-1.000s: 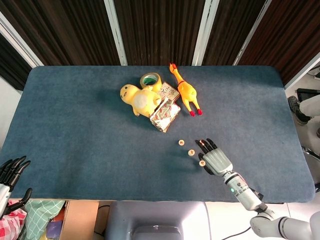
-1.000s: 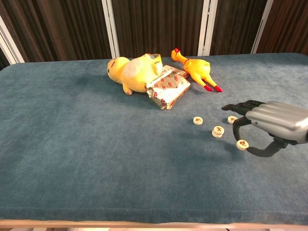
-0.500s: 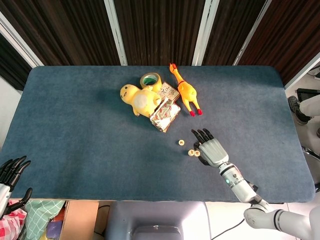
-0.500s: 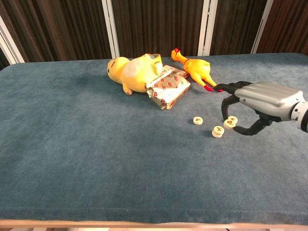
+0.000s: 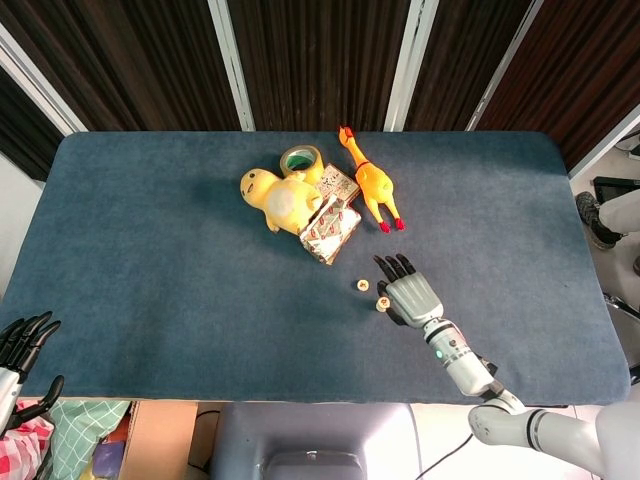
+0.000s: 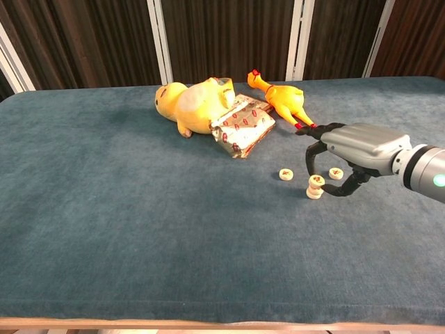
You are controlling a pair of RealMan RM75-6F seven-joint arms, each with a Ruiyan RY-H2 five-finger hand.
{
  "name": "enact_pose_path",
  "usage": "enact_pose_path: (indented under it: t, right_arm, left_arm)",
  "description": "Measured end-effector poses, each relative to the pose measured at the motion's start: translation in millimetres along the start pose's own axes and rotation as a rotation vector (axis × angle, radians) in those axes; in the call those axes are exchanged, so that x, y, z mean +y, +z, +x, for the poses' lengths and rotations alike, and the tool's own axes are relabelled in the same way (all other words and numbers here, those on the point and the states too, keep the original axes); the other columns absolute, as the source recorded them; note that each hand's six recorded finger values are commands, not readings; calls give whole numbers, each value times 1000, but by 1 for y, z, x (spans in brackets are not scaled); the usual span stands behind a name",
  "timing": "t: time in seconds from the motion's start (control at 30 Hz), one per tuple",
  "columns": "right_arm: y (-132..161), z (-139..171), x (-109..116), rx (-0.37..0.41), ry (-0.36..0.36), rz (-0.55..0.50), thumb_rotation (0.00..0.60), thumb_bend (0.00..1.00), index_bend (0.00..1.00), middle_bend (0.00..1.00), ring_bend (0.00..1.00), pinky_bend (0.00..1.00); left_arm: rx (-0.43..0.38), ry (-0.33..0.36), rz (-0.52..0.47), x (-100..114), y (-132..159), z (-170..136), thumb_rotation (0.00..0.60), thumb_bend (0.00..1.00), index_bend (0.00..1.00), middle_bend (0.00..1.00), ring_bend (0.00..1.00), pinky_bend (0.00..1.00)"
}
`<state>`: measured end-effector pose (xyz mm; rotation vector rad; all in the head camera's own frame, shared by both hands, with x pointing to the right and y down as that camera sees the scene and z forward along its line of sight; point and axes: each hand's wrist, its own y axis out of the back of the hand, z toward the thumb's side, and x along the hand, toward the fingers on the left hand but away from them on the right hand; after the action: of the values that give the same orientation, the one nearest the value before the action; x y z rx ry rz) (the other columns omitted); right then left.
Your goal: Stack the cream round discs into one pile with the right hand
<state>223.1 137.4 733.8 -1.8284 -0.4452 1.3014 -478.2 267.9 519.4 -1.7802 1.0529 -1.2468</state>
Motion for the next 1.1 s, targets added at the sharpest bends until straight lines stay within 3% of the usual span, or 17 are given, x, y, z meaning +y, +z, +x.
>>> enact_pose_path:
  t: [0.7,0.93,1.1]
  right_arm:
    - [-1,1,-2,-9,15,7,600,479,452,21,0,0]
    - [-2,-10,25,-36,-61,-131,600,477,467,20,0,0]
    - [-1,-27,41,-71,-68,-207,600,381,473,20,0,0]
  left_arm:
    - [-1,1,-5,1,0,0,600,442,0,0,0,74]
    - [2,-7,-1,-1,0,1,600,441,0,0,0,74]
    - [11,0,1,0,-2,2,600,442,0,0,0,74]
